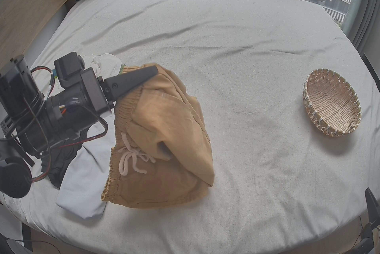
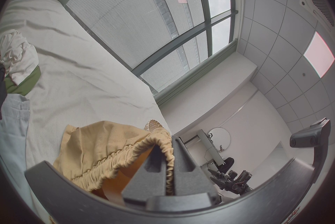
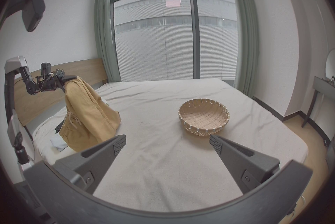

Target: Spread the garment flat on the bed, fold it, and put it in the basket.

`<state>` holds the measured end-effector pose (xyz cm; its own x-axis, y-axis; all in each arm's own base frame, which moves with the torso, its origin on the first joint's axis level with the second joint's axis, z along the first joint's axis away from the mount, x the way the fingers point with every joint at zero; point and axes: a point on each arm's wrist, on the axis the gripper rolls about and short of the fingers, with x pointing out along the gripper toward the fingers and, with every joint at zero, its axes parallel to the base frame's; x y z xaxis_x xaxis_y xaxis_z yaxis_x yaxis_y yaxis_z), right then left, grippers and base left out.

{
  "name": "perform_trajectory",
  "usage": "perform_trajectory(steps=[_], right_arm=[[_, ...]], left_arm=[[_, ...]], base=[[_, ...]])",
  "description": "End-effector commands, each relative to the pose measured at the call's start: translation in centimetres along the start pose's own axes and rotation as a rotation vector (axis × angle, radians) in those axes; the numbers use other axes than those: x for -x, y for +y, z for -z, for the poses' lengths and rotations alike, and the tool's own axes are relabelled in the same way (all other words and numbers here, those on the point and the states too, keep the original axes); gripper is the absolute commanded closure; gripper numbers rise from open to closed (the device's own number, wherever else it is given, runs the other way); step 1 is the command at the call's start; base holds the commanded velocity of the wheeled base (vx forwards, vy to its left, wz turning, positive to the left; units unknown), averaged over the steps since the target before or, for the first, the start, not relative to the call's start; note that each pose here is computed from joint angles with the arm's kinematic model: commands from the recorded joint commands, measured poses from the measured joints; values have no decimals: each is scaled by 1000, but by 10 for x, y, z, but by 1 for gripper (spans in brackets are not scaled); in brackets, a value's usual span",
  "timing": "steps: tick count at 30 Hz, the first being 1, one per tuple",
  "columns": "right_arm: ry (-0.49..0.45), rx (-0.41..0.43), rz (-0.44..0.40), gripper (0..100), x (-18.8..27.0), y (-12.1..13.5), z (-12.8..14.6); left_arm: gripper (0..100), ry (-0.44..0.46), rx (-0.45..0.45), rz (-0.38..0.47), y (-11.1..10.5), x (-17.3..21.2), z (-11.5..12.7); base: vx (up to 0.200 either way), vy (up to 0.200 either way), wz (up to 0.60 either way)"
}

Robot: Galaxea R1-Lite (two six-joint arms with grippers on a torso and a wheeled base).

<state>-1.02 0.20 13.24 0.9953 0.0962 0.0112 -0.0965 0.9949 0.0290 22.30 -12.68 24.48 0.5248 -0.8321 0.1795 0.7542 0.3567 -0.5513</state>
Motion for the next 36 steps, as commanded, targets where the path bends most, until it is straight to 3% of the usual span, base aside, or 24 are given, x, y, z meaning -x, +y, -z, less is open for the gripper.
perform_trajectory(steps=[1, 12, 14, 16, 22, 36], right_arm=[[119, -21, -67, 0, -28, 0, -26], [133, -23, -80, 0, -40, -1, -25], [159, -26, -80, 0, -40, -1, -17], [168, -27, -79, 0, -40, -1, -14], [178, -28, -81, 0, -41, -1, -13], [150, -27, -85, 0, -52, -1, -27]], left_arm=[[100, -40, -29, 73, -20, -11, -24], [100, -18, 30, 246, -64, -28, -24], [100, -21, 88, 284, -76, -22, -26], [100, -7, 115, 259, -71, -22, -23], [100, 75, 176, 107, -29, -22, 9], [100, 113, 197, 76, -13, -29, 26]], base=[[0, 0, 0], [0, 0, 0], [0, 0, 0], [0, 0, 0], [0, 0, 0], [0, 0, 0]])
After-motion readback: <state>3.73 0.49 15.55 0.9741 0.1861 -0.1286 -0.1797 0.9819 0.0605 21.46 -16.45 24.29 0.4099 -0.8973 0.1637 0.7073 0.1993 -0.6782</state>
